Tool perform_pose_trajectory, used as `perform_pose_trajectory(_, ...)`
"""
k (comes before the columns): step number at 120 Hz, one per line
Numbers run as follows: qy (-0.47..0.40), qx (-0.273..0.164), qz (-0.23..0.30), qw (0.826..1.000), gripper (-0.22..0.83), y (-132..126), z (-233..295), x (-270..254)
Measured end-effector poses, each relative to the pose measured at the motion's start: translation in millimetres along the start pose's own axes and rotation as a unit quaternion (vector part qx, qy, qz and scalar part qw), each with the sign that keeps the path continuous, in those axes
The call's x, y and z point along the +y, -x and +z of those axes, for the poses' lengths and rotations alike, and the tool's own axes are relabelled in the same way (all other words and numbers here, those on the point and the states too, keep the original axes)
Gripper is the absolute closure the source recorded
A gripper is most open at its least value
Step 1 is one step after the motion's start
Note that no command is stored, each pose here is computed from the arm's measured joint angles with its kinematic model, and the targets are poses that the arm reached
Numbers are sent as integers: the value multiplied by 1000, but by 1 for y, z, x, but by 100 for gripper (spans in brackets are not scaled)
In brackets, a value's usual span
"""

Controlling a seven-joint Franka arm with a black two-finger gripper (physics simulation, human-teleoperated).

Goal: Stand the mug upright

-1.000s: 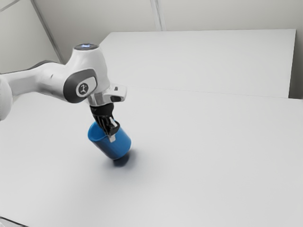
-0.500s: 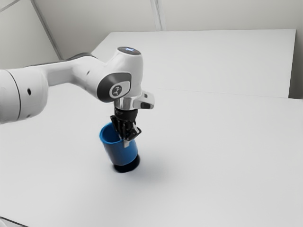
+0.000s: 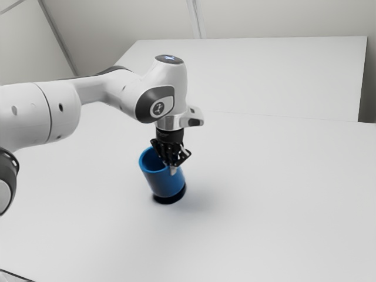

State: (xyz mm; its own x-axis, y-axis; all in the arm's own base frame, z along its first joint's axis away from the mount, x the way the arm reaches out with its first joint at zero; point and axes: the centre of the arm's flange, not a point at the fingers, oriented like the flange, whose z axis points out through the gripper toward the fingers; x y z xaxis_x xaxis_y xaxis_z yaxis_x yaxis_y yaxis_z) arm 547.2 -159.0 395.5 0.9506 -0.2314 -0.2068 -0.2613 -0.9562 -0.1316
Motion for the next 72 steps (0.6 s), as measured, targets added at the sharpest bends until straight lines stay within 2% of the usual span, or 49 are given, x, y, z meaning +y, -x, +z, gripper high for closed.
perform_pose_trajectory(32, 15, 12, -19, 1000, 76, -12, 13, 4)
perform_pose_trajectory(54, 30, 14, -30, 999, 39, -13, 12, 2)
perform_pose_trajectory(72, 44, 38, -45, 997, 20, -12, -15, -10)
